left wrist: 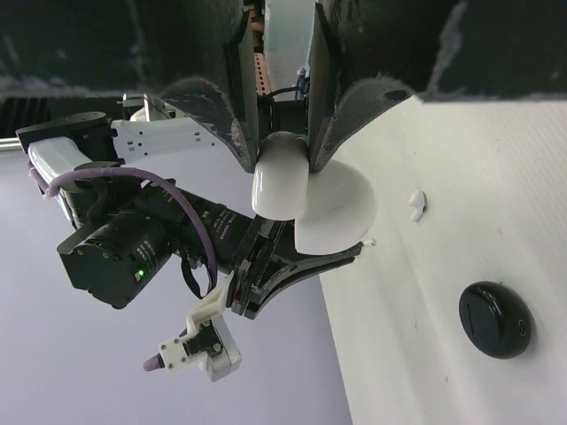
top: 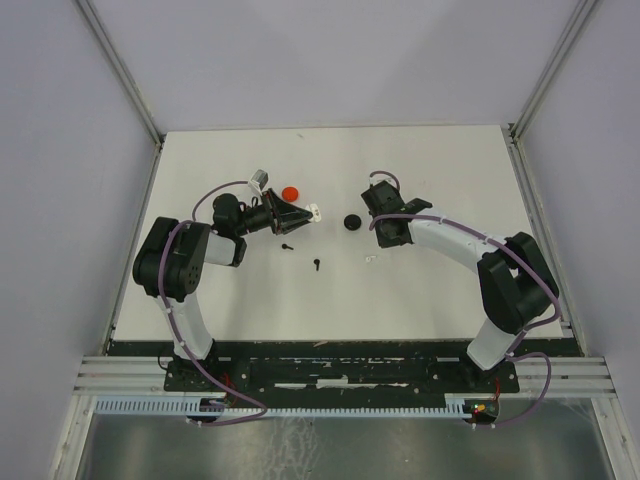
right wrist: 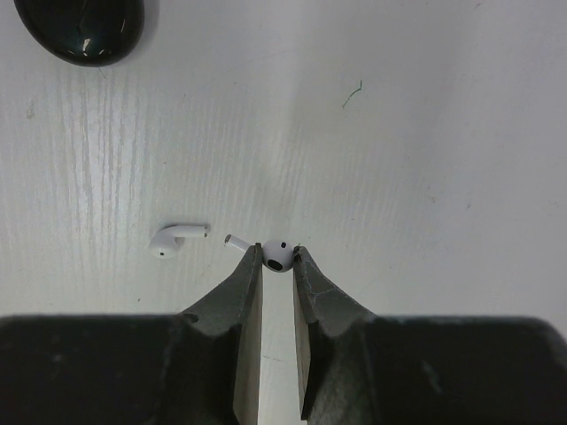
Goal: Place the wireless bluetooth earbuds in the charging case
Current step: Pick up the earbud from the center of the board, then place the earbud at the center of the board.
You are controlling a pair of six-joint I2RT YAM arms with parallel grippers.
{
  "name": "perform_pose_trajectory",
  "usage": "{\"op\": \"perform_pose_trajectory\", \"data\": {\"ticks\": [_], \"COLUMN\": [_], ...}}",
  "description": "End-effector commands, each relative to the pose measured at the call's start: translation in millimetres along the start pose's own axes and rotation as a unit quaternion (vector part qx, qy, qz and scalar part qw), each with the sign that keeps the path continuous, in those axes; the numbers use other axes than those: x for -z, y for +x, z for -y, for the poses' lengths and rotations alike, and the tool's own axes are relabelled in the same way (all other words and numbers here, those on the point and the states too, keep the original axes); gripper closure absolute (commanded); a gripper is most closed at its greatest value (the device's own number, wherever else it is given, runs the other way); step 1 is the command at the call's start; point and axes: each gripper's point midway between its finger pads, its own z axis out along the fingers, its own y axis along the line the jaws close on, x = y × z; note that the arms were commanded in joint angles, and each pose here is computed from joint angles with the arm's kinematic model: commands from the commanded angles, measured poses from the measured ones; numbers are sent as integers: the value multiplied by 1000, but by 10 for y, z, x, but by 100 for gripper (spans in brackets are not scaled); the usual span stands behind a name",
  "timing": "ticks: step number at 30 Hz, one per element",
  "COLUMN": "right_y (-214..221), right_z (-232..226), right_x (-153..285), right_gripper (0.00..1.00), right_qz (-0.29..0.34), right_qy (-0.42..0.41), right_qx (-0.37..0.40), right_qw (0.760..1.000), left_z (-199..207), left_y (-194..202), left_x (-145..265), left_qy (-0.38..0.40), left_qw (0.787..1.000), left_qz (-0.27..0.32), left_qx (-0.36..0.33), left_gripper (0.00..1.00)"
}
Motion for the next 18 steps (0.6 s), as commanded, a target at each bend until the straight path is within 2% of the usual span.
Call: {"op": "perform_pose_trajectory", "data": {"ticks": [1,7,18], "right_y": [-222,-242,-254], "right_z": [72,170,201], "right_x": [74,71,74], "right_gripper": [84,84,84], "right_qz": [25,27,31], "right_qy": [21,54,61], "right_qx": [-1,9,19], "right_qw": [999,998,997], "left_z": [78,88,87], "left_y": [20,23,62], "left_x": [-12,-29,-105], "left_qy": [13,12,4], "left_qw": [1000,1000,1000], "left_qz": [-3,-3,-11], "left_qx": [-6,-5,-6], "left_gripper": [80,80,80]}}
